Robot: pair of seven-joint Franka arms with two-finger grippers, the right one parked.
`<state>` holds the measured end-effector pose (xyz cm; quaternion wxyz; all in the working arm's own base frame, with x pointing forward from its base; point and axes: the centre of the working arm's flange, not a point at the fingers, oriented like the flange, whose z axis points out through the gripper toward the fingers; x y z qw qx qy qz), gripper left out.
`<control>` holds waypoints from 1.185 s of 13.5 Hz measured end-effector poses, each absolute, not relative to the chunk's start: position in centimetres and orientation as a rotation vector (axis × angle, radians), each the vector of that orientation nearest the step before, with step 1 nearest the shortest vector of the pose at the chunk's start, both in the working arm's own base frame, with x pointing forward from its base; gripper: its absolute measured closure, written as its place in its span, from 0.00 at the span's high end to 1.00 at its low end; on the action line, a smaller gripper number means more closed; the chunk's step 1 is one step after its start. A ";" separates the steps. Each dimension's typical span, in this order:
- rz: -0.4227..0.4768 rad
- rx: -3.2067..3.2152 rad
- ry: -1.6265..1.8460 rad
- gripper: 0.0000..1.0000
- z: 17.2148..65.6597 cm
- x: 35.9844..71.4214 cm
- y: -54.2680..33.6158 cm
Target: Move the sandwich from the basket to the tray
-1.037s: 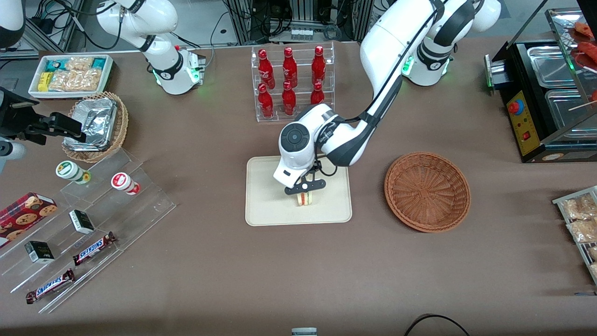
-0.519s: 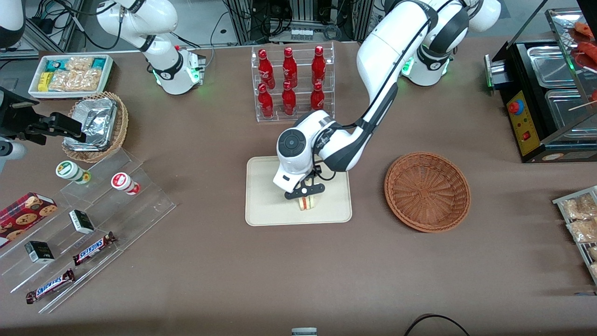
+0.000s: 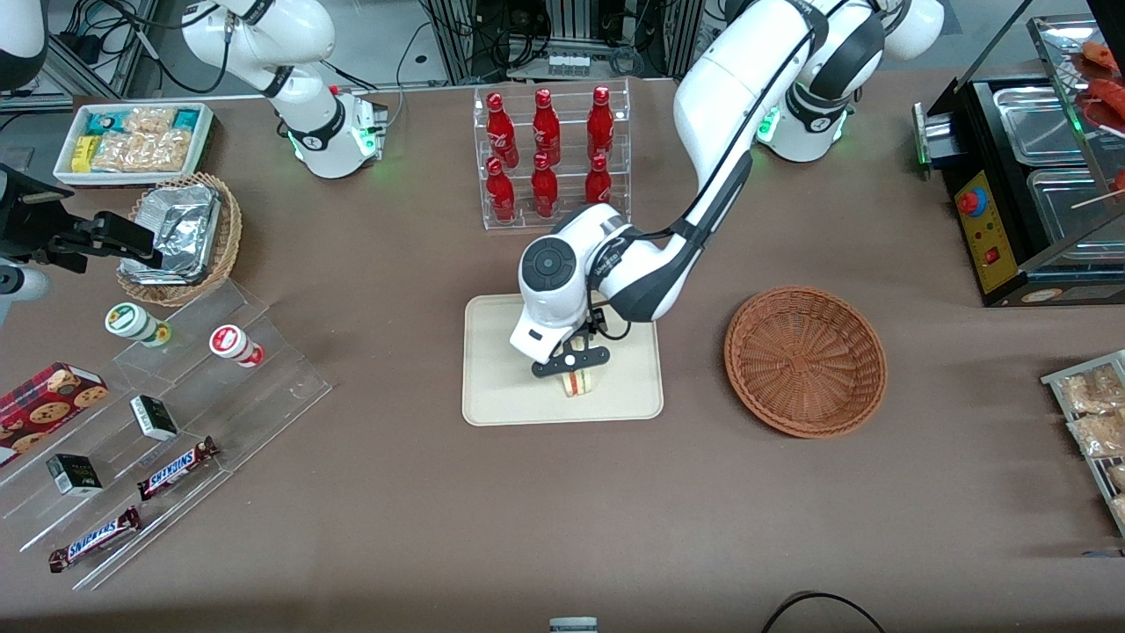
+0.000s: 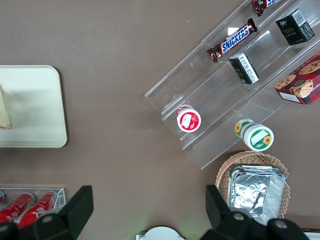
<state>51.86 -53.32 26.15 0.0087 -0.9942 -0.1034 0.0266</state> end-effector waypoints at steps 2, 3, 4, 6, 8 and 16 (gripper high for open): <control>0.076 -3.105 -0.326 1.00 28.2 51.8 -53.3; 0.072 -3.104 -0.328 1.00 29.6 51.8 -53.2; 0.065 -3.105 -0.329 1.00 31.0 51.7 -53.1; 0.062 -3.099 -0.332 1.00 33.1 51.4 -52.8; 0.088 -3.062 -0.344 1.00 33.9 51.4 -52.0; 0.140 -2.994 -0.417 1.00 39.2 55.8 -38.7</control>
